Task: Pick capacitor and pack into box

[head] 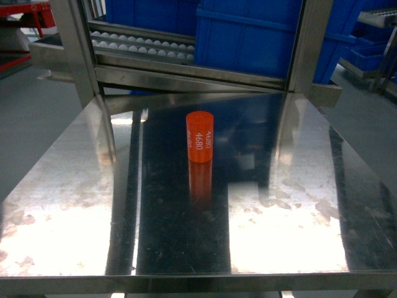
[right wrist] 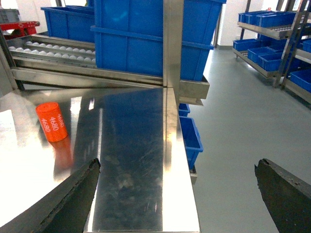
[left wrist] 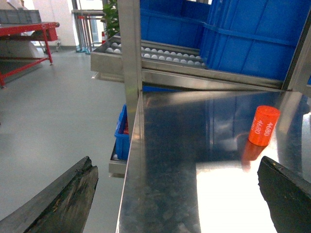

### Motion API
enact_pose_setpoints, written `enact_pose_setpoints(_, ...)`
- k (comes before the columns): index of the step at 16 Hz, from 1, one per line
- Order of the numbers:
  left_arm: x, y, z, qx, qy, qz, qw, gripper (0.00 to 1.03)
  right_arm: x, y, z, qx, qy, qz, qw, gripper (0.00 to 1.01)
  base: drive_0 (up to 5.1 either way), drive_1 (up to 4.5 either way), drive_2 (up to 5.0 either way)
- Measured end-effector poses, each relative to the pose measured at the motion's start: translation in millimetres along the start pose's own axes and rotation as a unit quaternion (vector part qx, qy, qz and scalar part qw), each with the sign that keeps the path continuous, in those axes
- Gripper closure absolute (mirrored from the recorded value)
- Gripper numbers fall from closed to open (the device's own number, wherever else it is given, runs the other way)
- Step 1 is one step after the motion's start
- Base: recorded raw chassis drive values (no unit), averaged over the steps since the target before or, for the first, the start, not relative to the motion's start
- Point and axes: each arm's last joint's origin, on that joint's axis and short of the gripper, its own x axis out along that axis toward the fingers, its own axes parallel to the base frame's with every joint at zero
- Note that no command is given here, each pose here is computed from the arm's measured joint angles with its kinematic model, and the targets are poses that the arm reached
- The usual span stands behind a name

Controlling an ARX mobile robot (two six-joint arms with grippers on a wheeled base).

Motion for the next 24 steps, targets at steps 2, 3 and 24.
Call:
enact_pose_setpoints(2,0.0,0.0,0.0,0.0,0.0,0.0,1.0,0.05,0.0,0.0,0.0,0.0,0.0,0.0,1.0,0.03,0.0,0.0,0.0)
enact_pose_setpoints(3,0.0,0.0,0.0,0.0,0.0,0.0,1.0,0.05,0.0,0.0,0.0,0.0,0.0,0.0,1.0,0.03,0.0,0.0,0.0)
enact_pose_setpoints(24,136.3,-56.1,13.6,-0.012,0.057,-0.041,0.9975,0.05,0.0,0.0,0.0,0.0,0.0,0.0,1.0,0.03,0.0,0.0,0.0)
